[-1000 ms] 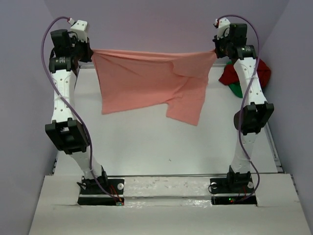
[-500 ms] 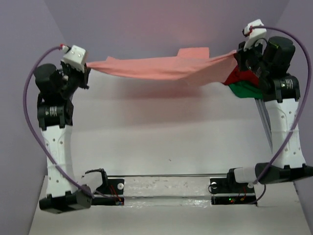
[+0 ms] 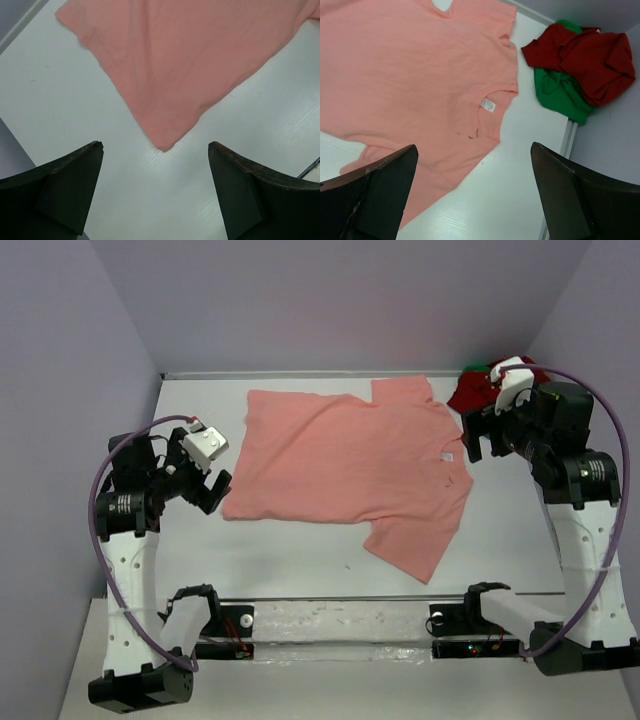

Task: Fold and stack the t-shirts
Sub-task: Flatten out the tshirt, then grap the side of the flattened tshirt closest away from the robot with both arms

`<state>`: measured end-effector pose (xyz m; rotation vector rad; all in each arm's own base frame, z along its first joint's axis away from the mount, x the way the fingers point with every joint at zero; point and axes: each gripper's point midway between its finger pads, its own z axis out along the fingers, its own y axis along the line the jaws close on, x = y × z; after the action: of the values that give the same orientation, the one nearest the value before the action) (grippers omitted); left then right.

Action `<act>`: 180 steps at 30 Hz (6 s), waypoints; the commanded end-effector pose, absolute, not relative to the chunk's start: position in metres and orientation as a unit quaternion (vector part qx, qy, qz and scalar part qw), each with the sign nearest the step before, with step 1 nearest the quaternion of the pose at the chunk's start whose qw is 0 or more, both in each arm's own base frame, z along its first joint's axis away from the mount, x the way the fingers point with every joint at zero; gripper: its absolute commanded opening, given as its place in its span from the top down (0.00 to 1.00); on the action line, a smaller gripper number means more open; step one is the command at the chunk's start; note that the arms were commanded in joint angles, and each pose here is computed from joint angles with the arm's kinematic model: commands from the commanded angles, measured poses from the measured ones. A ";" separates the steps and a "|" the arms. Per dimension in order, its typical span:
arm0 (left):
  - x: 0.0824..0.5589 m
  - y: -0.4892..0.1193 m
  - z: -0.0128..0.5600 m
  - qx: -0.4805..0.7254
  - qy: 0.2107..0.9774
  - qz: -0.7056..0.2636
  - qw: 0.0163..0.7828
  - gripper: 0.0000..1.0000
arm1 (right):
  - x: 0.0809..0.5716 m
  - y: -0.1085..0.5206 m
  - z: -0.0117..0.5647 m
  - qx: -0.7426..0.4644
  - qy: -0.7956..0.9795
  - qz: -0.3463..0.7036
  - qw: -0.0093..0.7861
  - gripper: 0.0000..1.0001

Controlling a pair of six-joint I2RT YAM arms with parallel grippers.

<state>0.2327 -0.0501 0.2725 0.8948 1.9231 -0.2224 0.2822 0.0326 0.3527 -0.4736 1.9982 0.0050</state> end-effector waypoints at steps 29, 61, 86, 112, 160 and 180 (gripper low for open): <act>0.316 -0.062 0.119 0.278 0.896 -0.131 0.321 0.01 | 0.300 -0.002 0.149 -0.129 0.962 -0.051 0.236 0.46; 0.304 -0.032 0.106 0.255 0.918 -0.056 0.298 0.01 | 0.244 0.010 0.048 -0.117 0.993 0.007 0.007 0.52; 0.302 -0.028 0.120 0.251 0.915 -0.043 0.312 0.01 | 0.254 -0.020 0.029 -0.114 0.991 -0.065 -0.031 0.52; 0.281 -0.018 0.096 0.277 0.921 -0.024 0.274 0.01 | 0.256 -0.002 0.022 -0.120 0.991 -0.011 -0.052 1.00; 0.263 -0.015 0.026 0.267 0.950 -0.056 0.153 0.39 | 0.266 -0.002 0.034 -0.121 0.992 -0.011 -0.040 1.00; 0.269 -0.015 0.012 0.258 0.955 -0.049 0.136 1.00 | 0.266 -0.003 0.033 -0.124 0.991 -0.013 -0.040 1.00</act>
<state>0.2706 -0.0167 0.0153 0.7476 2.7420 -0.1705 0.2593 0.0004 0.0225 -0.3986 3.2212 -0.0349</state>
